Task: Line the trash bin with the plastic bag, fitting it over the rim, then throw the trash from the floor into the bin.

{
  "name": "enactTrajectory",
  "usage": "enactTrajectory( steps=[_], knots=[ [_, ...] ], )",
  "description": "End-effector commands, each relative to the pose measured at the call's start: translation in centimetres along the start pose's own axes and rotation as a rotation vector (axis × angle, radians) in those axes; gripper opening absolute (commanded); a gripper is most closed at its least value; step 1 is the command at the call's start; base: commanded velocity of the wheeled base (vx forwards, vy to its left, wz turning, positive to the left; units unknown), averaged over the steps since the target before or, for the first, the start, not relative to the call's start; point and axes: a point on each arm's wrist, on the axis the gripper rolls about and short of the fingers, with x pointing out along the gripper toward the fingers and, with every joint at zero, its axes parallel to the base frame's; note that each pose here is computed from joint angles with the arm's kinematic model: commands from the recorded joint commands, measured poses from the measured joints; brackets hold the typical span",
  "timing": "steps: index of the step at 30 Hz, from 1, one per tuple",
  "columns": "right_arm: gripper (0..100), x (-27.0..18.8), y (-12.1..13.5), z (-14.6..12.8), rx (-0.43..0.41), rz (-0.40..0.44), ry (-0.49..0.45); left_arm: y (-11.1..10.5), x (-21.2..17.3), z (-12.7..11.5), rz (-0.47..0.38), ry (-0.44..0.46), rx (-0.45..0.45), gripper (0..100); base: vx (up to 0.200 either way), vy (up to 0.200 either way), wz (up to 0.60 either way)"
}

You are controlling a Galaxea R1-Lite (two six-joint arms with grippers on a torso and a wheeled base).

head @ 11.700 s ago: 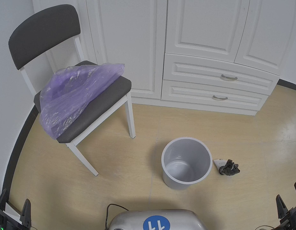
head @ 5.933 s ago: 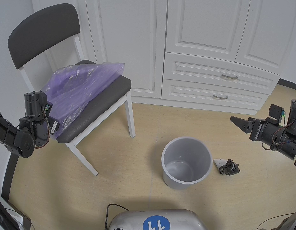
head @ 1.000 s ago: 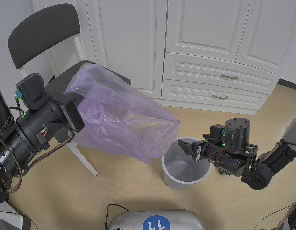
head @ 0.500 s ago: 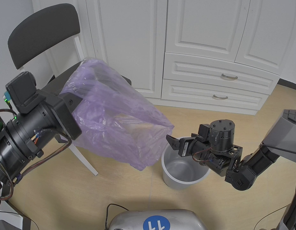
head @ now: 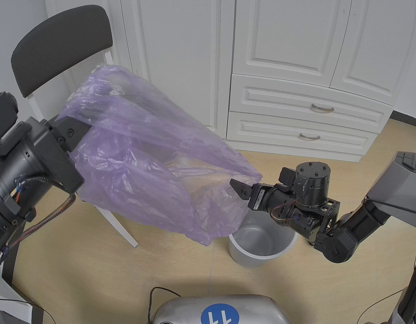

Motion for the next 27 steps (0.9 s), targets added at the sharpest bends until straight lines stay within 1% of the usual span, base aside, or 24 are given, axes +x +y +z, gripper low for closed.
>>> enactTrajectory(
  steps=[1, 2, 3, 6, 8, 12, 13, 14, 16, 27],
  knots=[
    [100, -0.4, 0.0, 0.6, 0.057, 0.045, 0.007, 0.0, -0.7, 1.0, -0.004, -0.039, -0.005, 0, 0.0, 0.0, 0.0],
    [100, -0.5, 0.1, 0.7, 0.062, 0.051, 0.006, 0.0, -0.7, 1.0, -0.004, -0.039, -0.005, 0, 0.0, 0.0, 0.0],
    [100, -1.0, 0.0, 1.2, 0.136, 0.104, 0.031, 0.0, -0.9, 1.3, -0.004, -0.051, -0.006, 0, 0.0, 0.0, 0.0],
    [100, -1.9, -0.7, 2.2, 0.24, 0.199, 0.051, 0.0, -1.2, 1.6, -0.008, -0.061, -0.007, 0, 0.0, 0.0, 0.0],
    [100, -2.4, -1.4, 2.2, 0.26, 0.246, 0.054, 0.0, -1.3, 1.7, -0.011, -0.063, -0.008, 0, 0.0, 0.0, 0.0],
    [100, -3.2, -2.1, 1.6, 0.25, 0.344, -0.006, 0.0, -1.3, 1.7, -0.015, -0.064, -0.008, 0, 0.0, 0.0, 0.0],
    [100, -3.2, -2.1, 1.6, 0.25, 0.344, -0.006, 0.0, -1.3, 1.7, -0.015, -0.064, -0.008, 0, 0.0, 0.0, 0.0],
    [100, -3.3, -2.5, 0.8, 0.239, 0.371, -0.031, 0.0, -1.3, 1.7, -0.017, -0.064, -0.008, 0, 0.0, 0.0, 0.0],
    [100, -3.2, -2.5, 0.0, 0.223, 0.368, -0.007, 0.0, -1.5, 1.9, -0.018, -0.074, -0.009, 0, 0.0, 0.0, 0.0],
    [100, -3.2, -2.3, -0.1, 0.163, 0.367, -0.018, -0.4, -1.9, 2.1, -0.047, -0.079, -0.02, 0, 0.0, 0.0, 0.0]
  ],
)
